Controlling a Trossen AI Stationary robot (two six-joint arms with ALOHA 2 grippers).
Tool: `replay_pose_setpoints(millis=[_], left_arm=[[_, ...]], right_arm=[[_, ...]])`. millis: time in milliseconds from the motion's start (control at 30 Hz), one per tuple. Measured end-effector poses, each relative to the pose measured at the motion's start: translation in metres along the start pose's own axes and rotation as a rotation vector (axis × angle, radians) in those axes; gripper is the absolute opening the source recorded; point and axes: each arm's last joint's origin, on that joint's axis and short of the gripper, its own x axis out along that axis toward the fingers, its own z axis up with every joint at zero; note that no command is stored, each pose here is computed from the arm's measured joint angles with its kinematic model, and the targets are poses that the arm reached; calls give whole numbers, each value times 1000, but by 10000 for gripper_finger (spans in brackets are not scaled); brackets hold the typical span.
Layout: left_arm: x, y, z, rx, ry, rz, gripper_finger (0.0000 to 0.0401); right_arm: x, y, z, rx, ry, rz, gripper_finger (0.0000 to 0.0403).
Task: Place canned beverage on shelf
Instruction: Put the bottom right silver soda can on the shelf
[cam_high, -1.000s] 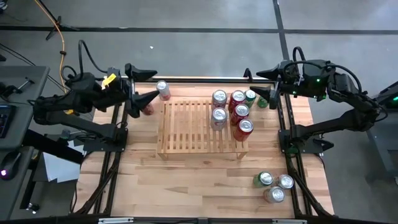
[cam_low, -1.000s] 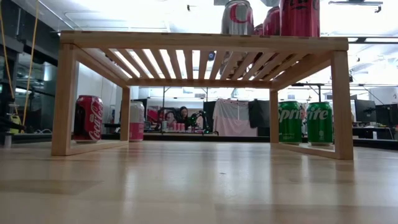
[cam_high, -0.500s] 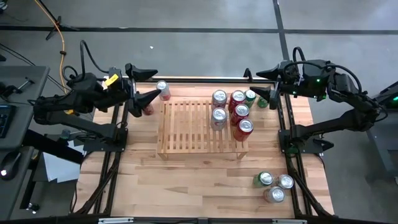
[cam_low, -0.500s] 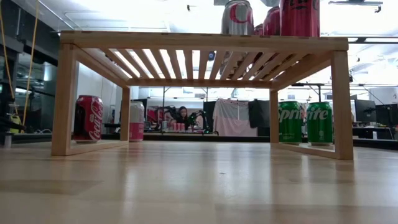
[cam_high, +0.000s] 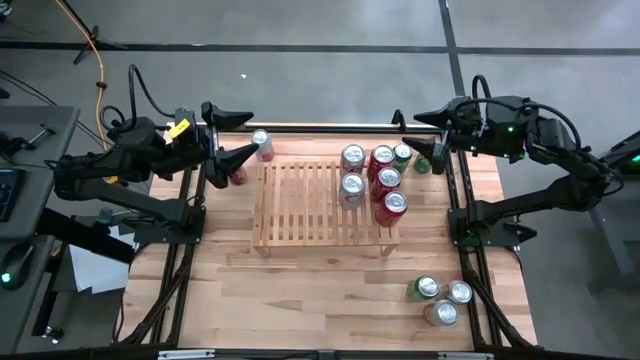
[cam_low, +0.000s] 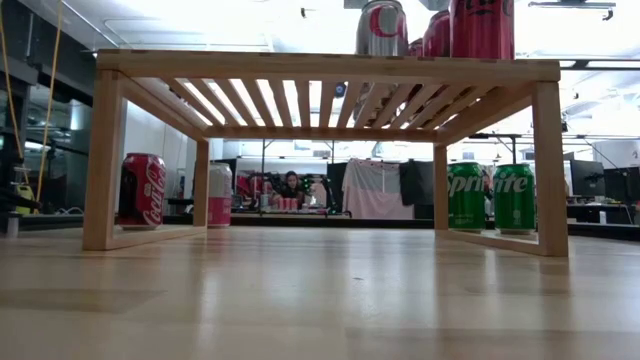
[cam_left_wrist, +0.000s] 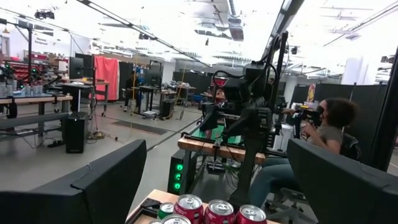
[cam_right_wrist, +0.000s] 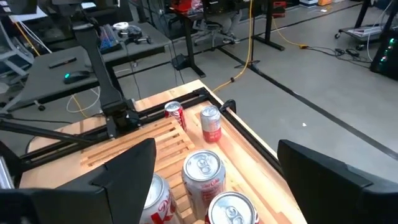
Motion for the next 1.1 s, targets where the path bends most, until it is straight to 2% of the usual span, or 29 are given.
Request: replay_pose_setpoints(millis=[400, 900, 1100], left_arm=[[0, 0, 0, -26, 0, -1, 381], [0, 0, 0, -17, 1, -1, 381], [0, 0, 0, -18, 2, -1, 381]], right_arm=[[0, -1, -7, 14, 70, -15, 321], [0, -2, -8, 167, 83, -25, 321], [0, -2, -8, 135, 83, -23, 321]])
